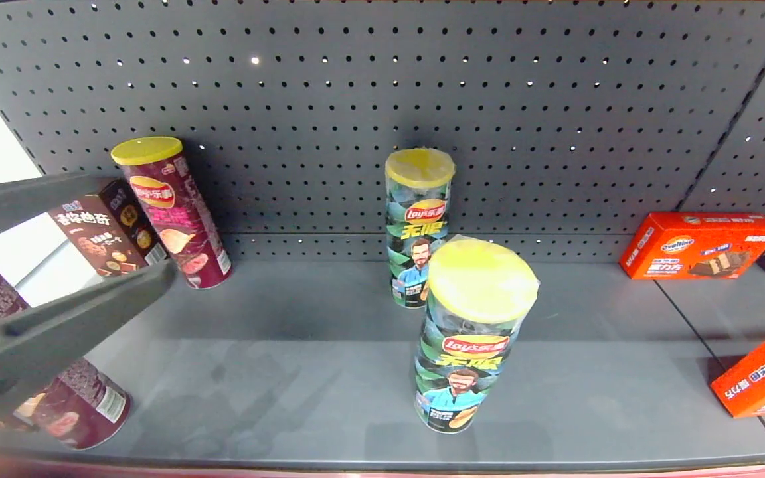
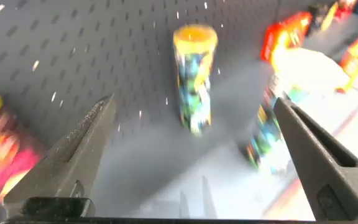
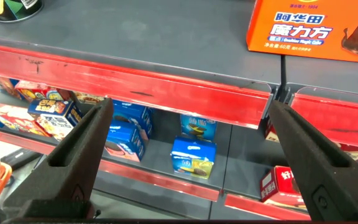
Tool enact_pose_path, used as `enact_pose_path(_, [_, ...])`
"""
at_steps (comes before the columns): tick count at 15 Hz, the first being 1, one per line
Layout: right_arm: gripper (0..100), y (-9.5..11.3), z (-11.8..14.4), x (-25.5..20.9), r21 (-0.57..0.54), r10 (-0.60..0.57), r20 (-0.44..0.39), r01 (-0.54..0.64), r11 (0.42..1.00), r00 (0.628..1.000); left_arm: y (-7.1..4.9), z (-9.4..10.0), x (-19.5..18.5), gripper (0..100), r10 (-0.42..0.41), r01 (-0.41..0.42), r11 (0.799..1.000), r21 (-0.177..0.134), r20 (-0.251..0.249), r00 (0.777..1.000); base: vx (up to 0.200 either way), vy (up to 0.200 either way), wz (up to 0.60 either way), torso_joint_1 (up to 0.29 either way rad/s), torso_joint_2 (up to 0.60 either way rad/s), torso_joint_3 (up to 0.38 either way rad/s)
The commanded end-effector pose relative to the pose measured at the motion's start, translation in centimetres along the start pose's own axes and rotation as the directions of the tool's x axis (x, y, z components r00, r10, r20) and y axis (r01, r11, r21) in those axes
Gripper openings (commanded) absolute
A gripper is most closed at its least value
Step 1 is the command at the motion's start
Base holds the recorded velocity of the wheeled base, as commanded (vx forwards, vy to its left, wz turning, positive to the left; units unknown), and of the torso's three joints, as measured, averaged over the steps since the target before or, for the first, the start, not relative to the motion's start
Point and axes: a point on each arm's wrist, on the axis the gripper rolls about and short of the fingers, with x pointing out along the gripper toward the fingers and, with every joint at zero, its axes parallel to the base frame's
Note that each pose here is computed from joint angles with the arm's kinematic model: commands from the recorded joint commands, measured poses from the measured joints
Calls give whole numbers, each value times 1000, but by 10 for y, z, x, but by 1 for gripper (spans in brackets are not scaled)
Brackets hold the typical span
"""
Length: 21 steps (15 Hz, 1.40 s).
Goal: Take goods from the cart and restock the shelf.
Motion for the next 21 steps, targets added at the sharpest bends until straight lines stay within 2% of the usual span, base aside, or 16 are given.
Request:
enact_pose_path(1, [100,0,0,0,-1,3,-1,-3,1000,1000,-6,10,-67,100,42,-43,999,8,113,993,0,0,0,0,0,0])
enact_pose_path(3, [100,0,0,0,0,1,-1,-1,1000,1000,-7,9,-75,100,57,-59,998,10,128,990,0,0,0,0,0,0])
enact_pose_path(4, [100,0,0,0,0,1,-1,-1,1000,1000,-8,3,-87,100,111,-116,993,21,144,983,0,0,0,0,0,0])
enact_pose_path(5, [100,0,0,0,-1,3,-1,-3,1000,1000,-9,1,-92,100,133,-139,990,29,153,979,0,0,0,0,0,0])
enact_pose_path(8, [100,0,0,0,0,1,-1,-1,1000,1000,-24,-26,-126,100,291,-309,949,58,205,934,0,0,0,0,0,0])
enact_pose_path(9, [100,0,0,0,0,1,-1,-1,1000,1000,-30,-37,-130,100,328,-347,936,53,218,919,0,0,0,0,0,0])
enact_pose_path(10, [100,0,0,0,0,1,-1,-1,1000,1000,-32,-43,-129,100,338,-357,933,48,226,913,0,0,0,0,0,0])
enact_pose_path(13, [100,0,0,0,0,1,-1,-1,1000,1000,-35,-84,-123,100,415,-441,895,61,244,876,0,0,0,0,0,0])
enact_pose_path(16, [100,0,0,0,0,1,-1,-1,1000,1000,-44,-133,-126,100,539,-558,827,71,188,821,0,0,0,0,0,0])
enact_pose_path(17, [100,0,0,0,0,1,-1,-1,1000,1000,-50,-145,-130,100,557,-577,814,73,186,810,0,0,0,0,0,0])
enact_pose_path(19, [100,0,0,0,0,1,-1,-1,1000,1000,-50,-155,-130,100,559,-566,821,71,103,823,0,0,0,0,0,0])
enact_pose_path(21, [100,0,0,0,-1,3,-1,-3,1000,1000,-50,-164,-129,100,557,-557,829,54,16,830,0,0,0,0,0,0])
